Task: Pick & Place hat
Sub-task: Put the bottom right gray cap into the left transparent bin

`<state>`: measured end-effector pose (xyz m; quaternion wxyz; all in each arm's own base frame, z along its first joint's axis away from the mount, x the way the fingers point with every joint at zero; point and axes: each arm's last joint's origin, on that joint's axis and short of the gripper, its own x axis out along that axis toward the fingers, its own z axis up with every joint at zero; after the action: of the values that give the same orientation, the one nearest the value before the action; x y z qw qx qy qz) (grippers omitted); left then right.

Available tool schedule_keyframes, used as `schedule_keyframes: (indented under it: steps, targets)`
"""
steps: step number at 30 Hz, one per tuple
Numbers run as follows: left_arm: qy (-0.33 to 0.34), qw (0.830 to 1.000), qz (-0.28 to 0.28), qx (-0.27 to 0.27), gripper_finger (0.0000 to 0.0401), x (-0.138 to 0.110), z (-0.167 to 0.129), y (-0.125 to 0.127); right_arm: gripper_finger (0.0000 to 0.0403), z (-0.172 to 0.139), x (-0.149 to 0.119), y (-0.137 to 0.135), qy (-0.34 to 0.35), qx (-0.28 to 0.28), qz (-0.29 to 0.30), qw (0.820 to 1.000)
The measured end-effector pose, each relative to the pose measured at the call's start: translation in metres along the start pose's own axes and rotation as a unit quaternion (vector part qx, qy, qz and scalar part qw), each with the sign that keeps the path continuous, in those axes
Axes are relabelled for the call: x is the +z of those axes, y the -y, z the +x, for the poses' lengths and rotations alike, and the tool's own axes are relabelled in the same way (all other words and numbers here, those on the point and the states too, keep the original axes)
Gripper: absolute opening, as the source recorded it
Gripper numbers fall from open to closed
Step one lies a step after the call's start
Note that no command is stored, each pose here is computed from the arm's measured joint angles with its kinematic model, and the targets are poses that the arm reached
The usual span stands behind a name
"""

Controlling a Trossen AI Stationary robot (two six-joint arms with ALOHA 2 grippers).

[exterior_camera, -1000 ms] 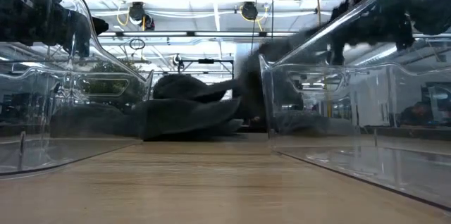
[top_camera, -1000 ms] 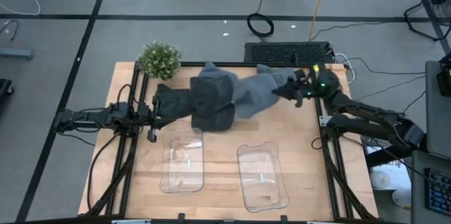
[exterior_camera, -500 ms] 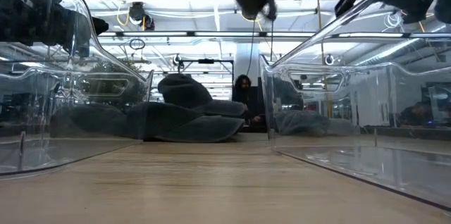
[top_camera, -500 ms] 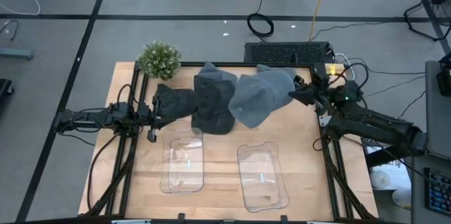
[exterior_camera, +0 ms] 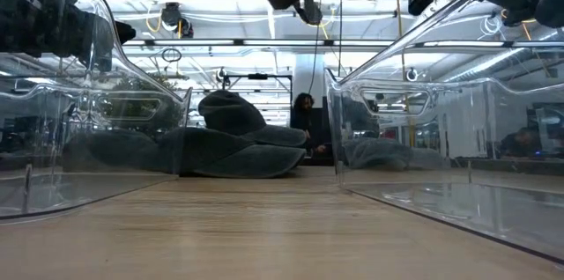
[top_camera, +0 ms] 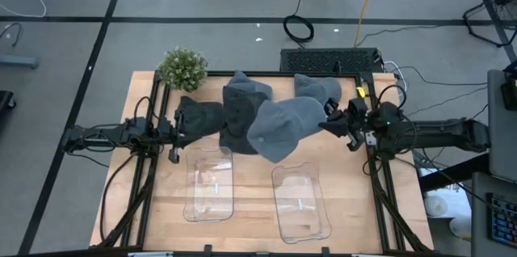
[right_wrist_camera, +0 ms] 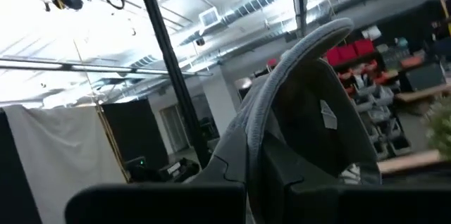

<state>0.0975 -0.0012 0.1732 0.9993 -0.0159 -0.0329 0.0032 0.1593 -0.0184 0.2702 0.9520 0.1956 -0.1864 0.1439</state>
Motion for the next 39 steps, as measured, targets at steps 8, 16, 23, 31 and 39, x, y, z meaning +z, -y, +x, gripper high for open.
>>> schedule_keyframes:
  steps: [8, 16, 23, 31, 39]
  targets:
    - [0.081, 0.996, -0.045, -0.006, 0.0058, 0.016, -0.001, 0.000, 0.0000, 0.011, -0.007, -0.005, 0.036, 0.025, -0.035, 0.998]
    - [0.137, 0.979, -0.147, 0.016, 0.0058, 0.025, -0.003, -0.002, 0.0000, 0.018, -0.019, -0.010, 0.015, 0.036, -0.070, 0.997]
    - [0.129, 0.904, -0.395, 0.105, 0.0058, 0.015, 0.002, -0.008, 0.0000, 0.021, -0.026, -0.023, 0.007, 0.072, -0.092, 0.993]
    - [0.134, 0.909, -0.395, 0.017, 0.0111, 0.026, 0.024, 0.006, 0.0000, 0.024, -0.030, -0.030, 0.029, 0.076, -0.153, 0.985]
    - [0.072, 0.932, -0.355, 0.021, 0.0230, 0.065, 0.095, 0.026, 0.0000, 0.033, -0.036, -0.021, 0.059, -0.010, -0.213, 0.975]
